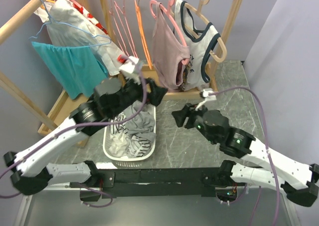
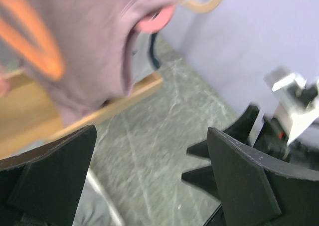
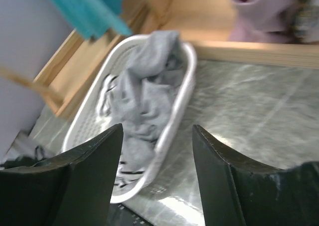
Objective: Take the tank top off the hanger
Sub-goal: Place the tank top in the bin, then pick up the hanger from the clothesline.
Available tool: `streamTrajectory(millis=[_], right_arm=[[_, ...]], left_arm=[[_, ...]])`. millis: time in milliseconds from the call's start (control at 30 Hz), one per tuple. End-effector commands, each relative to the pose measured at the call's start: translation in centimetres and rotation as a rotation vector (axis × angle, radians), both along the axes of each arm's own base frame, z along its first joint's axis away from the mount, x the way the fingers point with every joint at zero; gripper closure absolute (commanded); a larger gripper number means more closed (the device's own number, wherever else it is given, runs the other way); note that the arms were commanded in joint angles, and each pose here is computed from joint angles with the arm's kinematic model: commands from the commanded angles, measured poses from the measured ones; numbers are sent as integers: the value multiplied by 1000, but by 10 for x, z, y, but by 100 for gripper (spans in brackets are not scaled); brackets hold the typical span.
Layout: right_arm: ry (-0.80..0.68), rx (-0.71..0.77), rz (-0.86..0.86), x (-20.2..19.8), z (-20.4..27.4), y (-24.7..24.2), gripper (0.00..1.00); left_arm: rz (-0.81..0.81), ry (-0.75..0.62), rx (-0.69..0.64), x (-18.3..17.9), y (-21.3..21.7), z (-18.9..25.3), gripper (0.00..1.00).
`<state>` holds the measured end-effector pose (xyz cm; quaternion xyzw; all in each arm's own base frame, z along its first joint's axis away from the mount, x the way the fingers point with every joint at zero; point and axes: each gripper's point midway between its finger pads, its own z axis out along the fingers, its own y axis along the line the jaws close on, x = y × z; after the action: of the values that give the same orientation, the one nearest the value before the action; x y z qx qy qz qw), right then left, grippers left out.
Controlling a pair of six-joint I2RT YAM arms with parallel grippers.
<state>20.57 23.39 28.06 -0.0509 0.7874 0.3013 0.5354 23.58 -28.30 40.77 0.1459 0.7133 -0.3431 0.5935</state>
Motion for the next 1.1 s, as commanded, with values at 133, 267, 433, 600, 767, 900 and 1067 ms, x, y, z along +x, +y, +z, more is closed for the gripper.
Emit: streamTrajectory(millis=[133,267,433,600,767,900,1067], right_arm=[[32,-44,-203,3,-34,-50,35],[47,-9,-227,0,-39,-58,34],[49,-13,-257,-3,-44,-69,34],[46,-13,-271,-6,-43,-77,34],[43,-10,-285,-8,-44,-85,32],[45,-9,-284,-9,-47,-86,32],[47,-7,-282,-10,-46,-87,32]], left_arm=[[-52,-63,5,21,-63,31,1],[-17,-65,9,38,-84,36,1],[15,-108,8,46,-103,37,1],[159,-116,36,70,-105,26,1],[254,-194,35,86,-113,21,1],[345,-232,49,101,-114,13,0],[459,-247,45,118,-110,10,1]])
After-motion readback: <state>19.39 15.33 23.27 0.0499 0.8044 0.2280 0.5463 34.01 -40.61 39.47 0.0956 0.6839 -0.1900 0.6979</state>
